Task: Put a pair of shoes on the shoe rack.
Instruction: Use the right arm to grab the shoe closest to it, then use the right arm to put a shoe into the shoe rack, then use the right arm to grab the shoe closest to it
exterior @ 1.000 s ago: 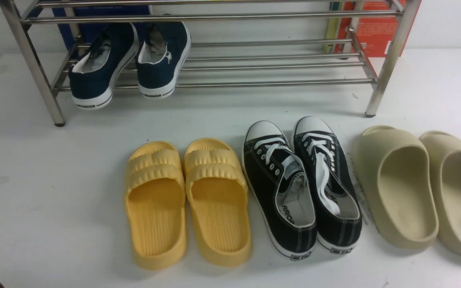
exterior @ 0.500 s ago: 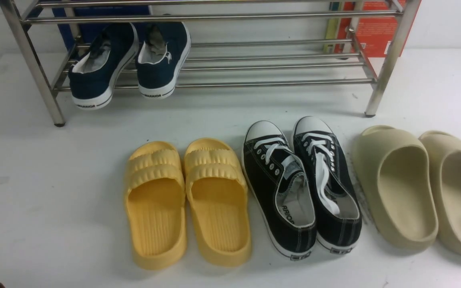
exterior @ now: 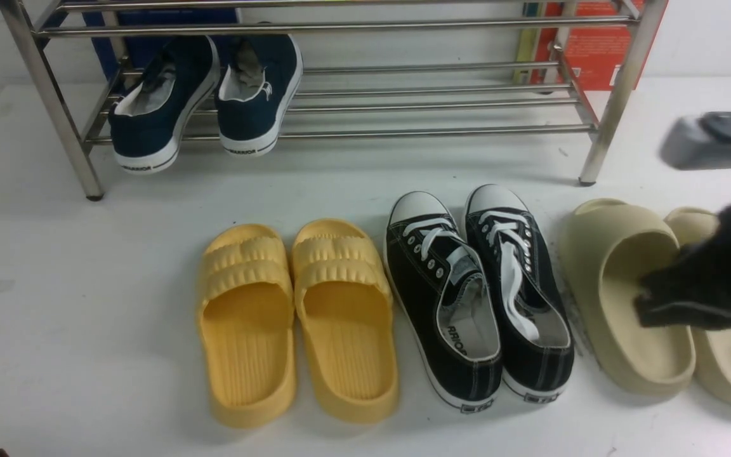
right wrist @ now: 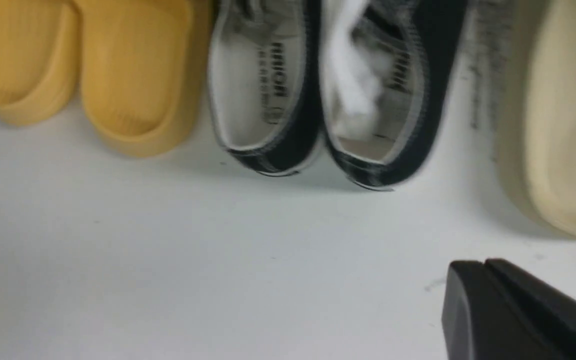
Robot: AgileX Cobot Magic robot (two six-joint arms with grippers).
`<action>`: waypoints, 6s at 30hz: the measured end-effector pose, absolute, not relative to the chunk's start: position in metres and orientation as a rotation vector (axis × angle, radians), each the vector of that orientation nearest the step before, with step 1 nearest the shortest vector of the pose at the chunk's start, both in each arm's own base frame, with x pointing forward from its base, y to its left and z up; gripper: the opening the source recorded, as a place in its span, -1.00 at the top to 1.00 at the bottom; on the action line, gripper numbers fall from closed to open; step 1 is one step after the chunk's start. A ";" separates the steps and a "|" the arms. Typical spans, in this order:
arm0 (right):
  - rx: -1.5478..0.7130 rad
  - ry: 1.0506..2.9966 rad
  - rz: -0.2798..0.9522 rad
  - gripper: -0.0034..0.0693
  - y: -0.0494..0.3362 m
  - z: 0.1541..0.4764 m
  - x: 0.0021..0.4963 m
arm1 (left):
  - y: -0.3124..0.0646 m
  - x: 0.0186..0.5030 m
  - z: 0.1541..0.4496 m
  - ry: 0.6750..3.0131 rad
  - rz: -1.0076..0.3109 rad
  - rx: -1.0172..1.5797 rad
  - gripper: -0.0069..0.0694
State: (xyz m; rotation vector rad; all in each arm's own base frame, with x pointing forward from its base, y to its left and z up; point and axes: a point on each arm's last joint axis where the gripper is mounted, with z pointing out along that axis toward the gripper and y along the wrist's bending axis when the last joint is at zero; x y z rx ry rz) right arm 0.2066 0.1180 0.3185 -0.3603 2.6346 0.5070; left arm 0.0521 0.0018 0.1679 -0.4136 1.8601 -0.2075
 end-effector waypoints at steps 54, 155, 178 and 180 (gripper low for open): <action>-0.804 2.610 0.389 0.83 0.268 0.319 0.257 | 0.002 0.052 0.168 1.860 -0.208 -0.414 0.52; -0.789 2.285 0.119 0.18 0.272 0.372 0.403 | 0.002 0.052 0.168 1.861 -0.207 -0.414 0.30; -0.176 2.837 0.084 0.17 0.147 0.293 0.238 | 0.002 0.052 0.168 1.861 -0.207 -0.414 0.30; -0.142 2.838 0.090 -0.05 0.146 0.278 0.241 | 0.002 0.052 0.168 1.861 -0.207 -0.414 0.30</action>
